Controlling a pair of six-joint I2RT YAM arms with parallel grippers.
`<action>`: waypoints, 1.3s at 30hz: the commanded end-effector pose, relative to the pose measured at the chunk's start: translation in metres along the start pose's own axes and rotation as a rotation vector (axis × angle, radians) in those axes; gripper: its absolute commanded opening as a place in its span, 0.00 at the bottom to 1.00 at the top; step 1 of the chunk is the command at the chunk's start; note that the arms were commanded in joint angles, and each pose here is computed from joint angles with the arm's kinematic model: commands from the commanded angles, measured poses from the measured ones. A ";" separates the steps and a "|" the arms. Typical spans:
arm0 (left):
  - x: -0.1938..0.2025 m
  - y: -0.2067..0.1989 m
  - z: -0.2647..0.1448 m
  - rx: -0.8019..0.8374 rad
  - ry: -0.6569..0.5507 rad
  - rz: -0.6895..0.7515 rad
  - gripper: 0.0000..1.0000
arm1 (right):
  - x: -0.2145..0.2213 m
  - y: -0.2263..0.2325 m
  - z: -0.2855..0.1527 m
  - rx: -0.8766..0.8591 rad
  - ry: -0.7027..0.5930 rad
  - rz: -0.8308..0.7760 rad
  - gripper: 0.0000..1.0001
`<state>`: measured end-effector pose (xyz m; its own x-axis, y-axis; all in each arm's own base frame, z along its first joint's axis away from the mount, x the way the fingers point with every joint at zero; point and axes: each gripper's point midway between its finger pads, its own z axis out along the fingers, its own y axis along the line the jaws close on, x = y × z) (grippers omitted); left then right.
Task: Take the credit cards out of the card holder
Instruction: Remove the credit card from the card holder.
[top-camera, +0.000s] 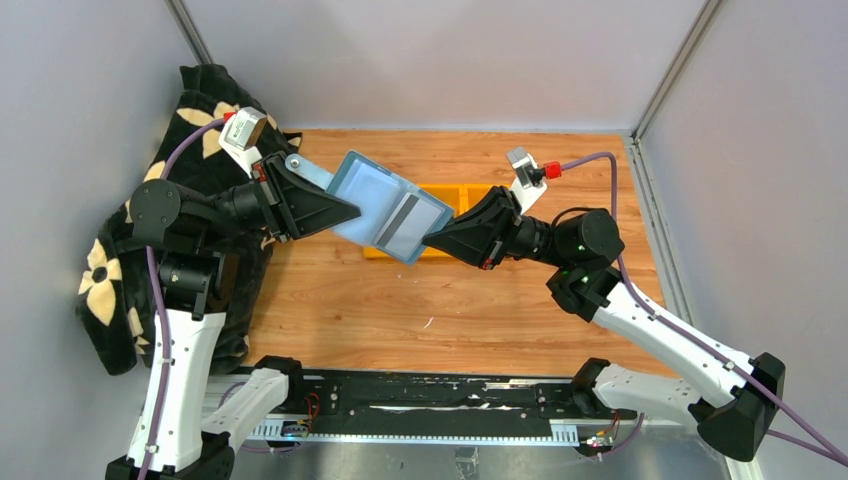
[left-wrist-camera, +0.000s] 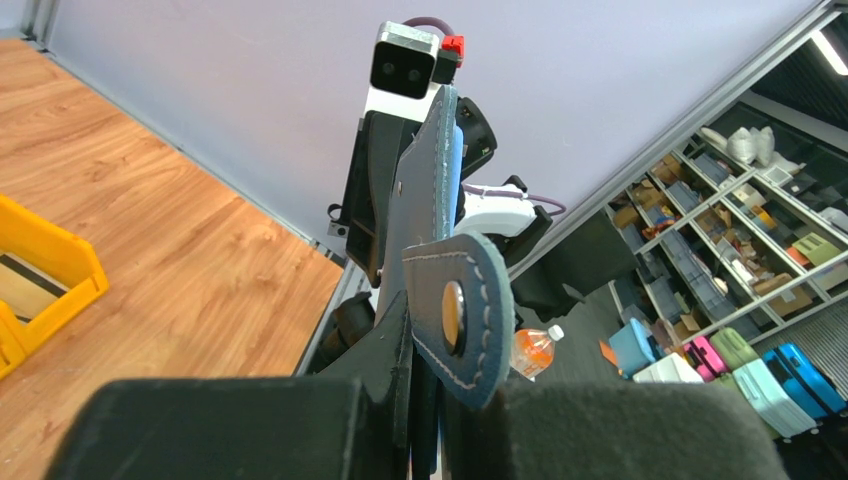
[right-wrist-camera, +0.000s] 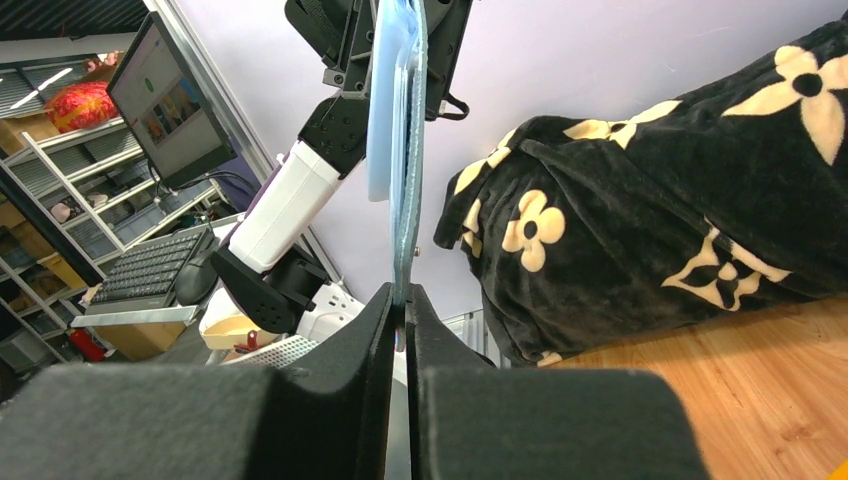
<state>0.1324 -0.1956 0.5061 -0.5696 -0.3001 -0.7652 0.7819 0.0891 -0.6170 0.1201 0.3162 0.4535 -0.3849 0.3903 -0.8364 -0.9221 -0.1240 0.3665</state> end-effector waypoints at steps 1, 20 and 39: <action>-0.003 -0.011 -0.001 0.016 0.002 0.032 0.00 | 0.000 0.007 -0.001 -0.026 -0.008 -0.023 0.09; -0.004 -0.014 -0.001 0.022 0.005 0.033 0.00 | -0.004 0.004 0.000 -0.020 -0.043 -0.036 0.27; -0.005 -0.013 -0.001 0.019 0.000 0.029 0.00 | -0.008 0.007 0.001 -0.025 -0.046 -0.039 0.14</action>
<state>0.1310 -0.1957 0.5087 -0.5679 -0.2962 -0.7679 0.7849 0.0861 -0.6136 0.1250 0.3147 0.4493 -0.3697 0.4146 -0.8315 -0.9265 -0.0969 0.3637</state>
